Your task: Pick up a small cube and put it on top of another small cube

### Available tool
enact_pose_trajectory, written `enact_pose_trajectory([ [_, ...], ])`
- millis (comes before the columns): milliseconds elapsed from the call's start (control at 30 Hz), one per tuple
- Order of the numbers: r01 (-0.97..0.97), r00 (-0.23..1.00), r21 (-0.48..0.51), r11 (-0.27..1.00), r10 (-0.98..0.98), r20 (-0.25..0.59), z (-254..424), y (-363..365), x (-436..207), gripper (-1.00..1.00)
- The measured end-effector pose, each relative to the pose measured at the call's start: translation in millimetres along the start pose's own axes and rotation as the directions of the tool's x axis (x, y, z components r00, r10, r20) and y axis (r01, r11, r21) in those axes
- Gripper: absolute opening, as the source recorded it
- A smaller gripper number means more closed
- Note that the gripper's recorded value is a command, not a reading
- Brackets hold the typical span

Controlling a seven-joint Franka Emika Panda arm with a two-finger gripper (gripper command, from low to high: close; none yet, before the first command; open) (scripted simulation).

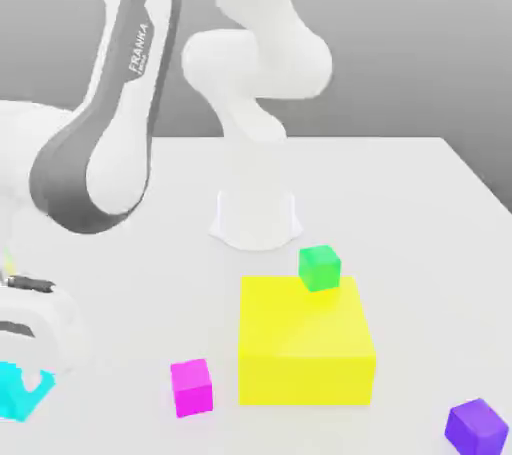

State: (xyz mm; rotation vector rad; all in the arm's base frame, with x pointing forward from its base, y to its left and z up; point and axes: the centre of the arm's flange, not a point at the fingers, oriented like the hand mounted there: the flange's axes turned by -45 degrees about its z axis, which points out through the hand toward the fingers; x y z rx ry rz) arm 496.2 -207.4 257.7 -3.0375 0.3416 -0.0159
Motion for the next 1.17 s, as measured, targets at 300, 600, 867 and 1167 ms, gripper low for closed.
enact_pose_trajectory([
  [300, 0.293, 0.956, 0.042, 0.955, -0.294, 0.017, -42, -140, -76, -1.0],
  [600, 0.539, 0.841, 0.02, 0.842, -0.539, 0.033, -60, -218, -183, -1.0],
  [867, 0.715, 0.699, -0.046, 0.698, -0.713, 0.059, -50, -246, -276, -1.0],
  [1167, 0.727, 0.687, -0.056, 0.685, -0.724, 0.063, 11, -242, -282, 1.0],
])
